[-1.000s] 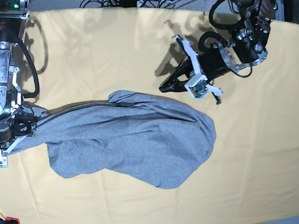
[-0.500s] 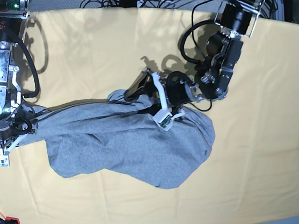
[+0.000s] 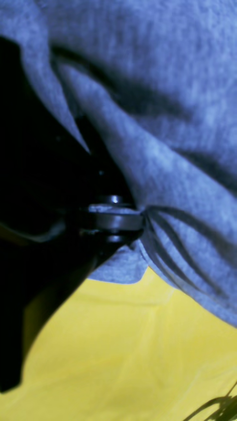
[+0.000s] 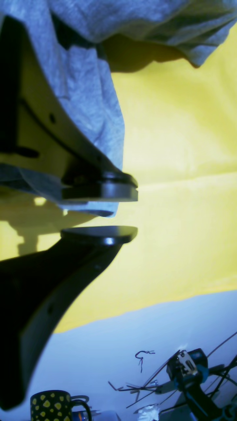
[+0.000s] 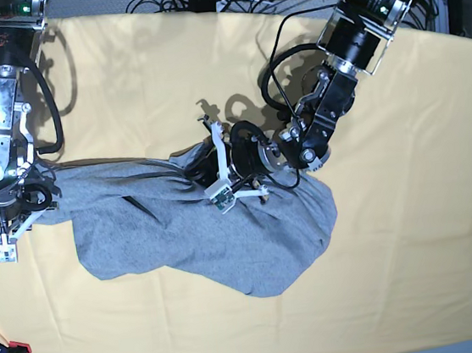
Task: Layout the t-shirt on the table in an organized manner, then fold the t-shirt properly
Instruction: 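Reach the left gripper into the shirt and grasp fabric, then pull the grasped fabric away from the right gripper with the left gripper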
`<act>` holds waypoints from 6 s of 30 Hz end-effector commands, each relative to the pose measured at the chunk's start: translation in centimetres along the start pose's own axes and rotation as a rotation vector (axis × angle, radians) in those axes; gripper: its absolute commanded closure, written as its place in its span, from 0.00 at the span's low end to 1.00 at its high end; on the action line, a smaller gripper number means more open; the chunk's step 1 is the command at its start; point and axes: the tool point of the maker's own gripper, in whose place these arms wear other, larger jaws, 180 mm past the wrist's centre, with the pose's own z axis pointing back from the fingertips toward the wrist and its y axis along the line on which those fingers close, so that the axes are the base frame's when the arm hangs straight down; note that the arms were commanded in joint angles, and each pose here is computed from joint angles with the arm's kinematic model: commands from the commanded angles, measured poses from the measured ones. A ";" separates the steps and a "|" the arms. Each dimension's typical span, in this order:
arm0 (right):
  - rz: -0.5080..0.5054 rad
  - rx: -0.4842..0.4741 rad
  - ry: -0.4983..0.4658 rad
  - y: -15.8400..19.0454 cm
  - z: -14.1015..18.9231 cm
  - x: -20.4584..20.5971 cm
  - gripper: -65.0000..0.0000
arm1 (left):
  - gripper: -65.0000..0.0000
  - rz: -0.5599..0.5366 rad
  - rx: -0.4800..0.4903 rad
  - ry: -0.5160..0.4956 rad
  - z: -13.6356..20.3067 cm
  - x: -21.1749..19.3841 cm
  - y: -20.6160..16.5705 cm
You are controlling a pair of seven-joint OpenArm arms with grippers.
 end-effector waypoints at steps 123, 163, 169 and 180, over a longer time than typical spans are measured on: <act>0.086 0.218 -0.020 0.0 0.3 1.8 0.42 | 0.36 0.025 -0.135 0.302 6.9 -2.9 2.1; 0.157 0.390 0.342 1.8 2.6 -7.4 0.42 | 1.00 0.021 -0.129 0.230 18.3 3.7 7.1; 0.134 0.475 0.311 3.4 3.2 -7.7 0.42 | 1.00 0.045 -0.158 0.195 19.0 4.0 6.7; 0.139 0.548 0.068 5.1 3.0 -3.5 1.00 | 1.00 0.051 -0.162 0.198 18.9 3.7 6.6</act>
